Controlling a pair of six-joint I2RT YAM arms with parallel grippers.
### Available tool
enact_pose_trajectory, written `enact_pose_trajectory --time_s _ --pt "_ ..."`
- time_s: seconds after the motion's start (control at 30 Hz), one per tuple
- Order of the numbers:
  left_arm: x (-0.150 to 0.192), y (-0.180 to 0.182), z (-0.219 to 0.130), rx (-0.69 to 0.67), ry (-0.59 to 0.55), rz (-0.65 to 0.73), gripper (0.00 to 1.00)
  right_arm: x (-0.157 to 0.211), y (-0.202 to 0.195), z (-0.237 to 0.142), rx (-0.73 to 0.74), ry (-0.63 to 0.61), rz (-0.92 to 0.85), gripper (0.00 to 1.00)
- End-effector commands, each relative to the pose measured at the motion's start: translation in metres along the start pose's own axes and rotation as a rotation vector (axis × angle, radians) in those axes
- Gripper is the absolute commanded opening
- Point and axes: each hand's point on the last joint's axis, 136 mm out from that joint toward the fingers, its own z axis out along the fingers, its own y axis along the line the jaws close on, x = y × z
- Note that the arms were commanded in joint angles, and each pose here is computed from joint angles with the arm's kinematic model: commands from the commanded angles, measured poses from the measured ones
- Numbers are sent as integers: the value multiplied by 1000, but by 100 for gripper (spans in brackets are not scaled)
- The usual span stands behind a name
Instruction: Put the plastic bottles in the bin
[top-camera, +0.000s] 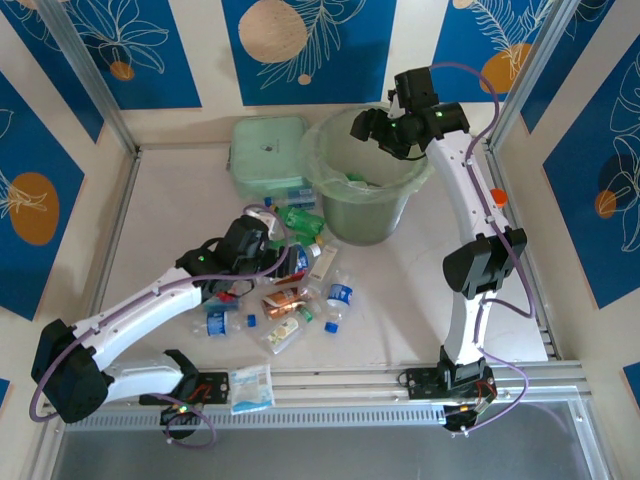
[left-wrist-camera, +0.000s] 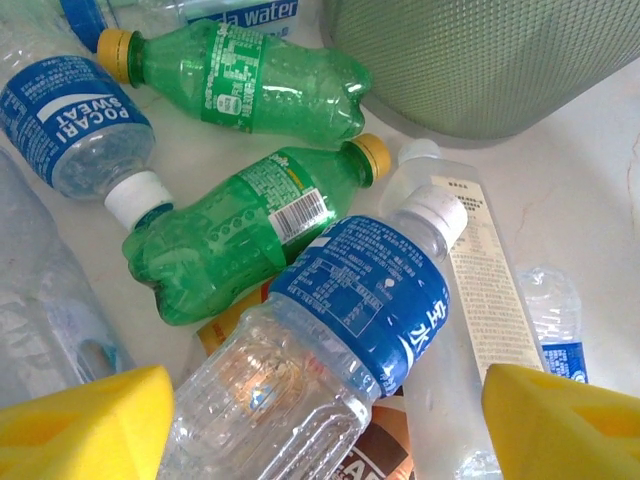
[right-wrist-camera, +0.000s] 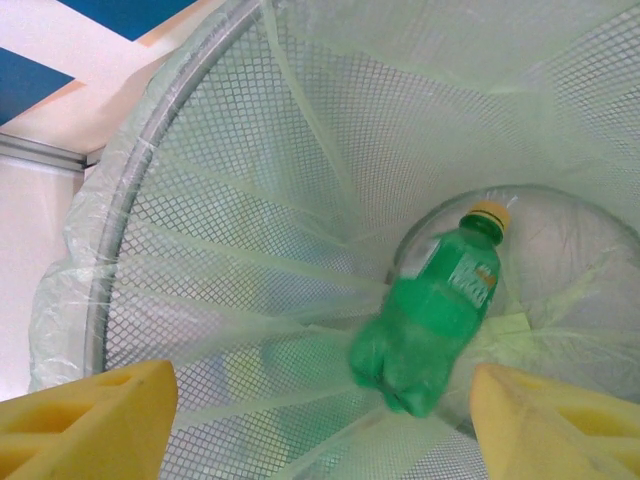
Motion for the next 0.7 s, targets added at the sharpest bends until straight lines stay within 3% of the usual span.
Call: enact_pose_trajectory --time_s 0.0,0.13,0.17,0.3,0.5,0.67 --pt "0 -5 -4 7 42 111 82 -8 26 -51 -49 -89 -52 78" --pt "13 -12 -5 47 148 225 83 3 38 -87 -45 -137 -119 78" --pt "17 -14 -5 65 170 234 89 10 39 -96 -36 -146 -138 78" --pt "26 -26 -8 131 204 212 88 41 32 -123 -3 -166 -178 78" --pt "23 -75 -22 254 215 198 88 105 -9 -147 44 -137 -136 78" --pt "53 -88 -2 215 304 244 92 150 -52 -155 98 -106 -52 78"
